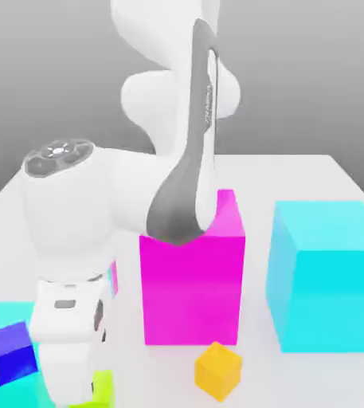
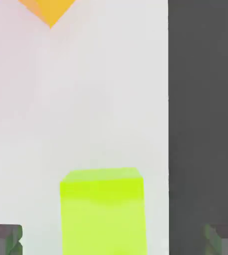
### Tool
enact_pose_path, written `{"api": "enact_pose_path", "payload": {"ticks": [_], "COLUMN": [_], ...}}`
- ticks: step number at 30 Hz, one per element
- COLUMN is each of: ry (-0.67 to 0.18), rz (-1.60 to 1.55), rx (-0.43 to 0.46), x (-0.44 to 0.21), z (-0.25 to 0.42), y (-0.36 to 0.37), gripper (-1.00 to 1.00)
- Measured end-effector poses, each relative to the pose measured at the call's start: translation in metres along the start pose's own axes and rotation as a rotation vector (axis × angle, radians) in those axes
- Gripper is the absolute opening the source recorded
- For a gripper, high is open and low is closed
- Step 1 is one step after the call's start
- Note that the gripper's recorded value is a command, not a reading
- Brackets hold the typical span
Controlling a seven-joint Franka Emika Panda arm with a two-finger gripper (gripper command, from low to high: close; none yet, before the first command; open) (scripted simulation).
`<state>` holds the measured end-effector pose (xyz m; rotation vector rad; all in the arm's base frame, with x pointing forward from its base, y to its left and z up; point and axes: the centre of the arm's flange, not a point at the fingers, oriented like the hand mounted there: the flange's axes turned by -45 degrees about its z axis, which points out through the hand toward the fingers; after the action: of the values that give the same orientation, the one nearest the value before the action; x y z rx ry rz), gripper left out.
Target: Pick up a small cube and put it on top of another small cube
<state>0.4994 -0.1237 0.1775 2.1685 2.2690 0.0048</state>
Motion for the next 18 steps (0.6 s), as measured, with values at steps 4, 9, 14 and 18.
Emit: {"api": "enact_pose_path", "payload": {"ticks": [4,9,14,18], "ry": [-0.001,0.001,-0.001,0.006], "rz": [-0.004,-0.004,-0.005,-0.294], "rx": [0.003,0.005,0.005,0.014], "x": [-0.001,-0.001,-0.001,0.045], "z": [0.038,0.044,-0.007,-0.033], "y": [-0.001,-0.002,-0.001,-0.005], "gripper": [-1.0,-1.0,-1.0,-1.0]}}
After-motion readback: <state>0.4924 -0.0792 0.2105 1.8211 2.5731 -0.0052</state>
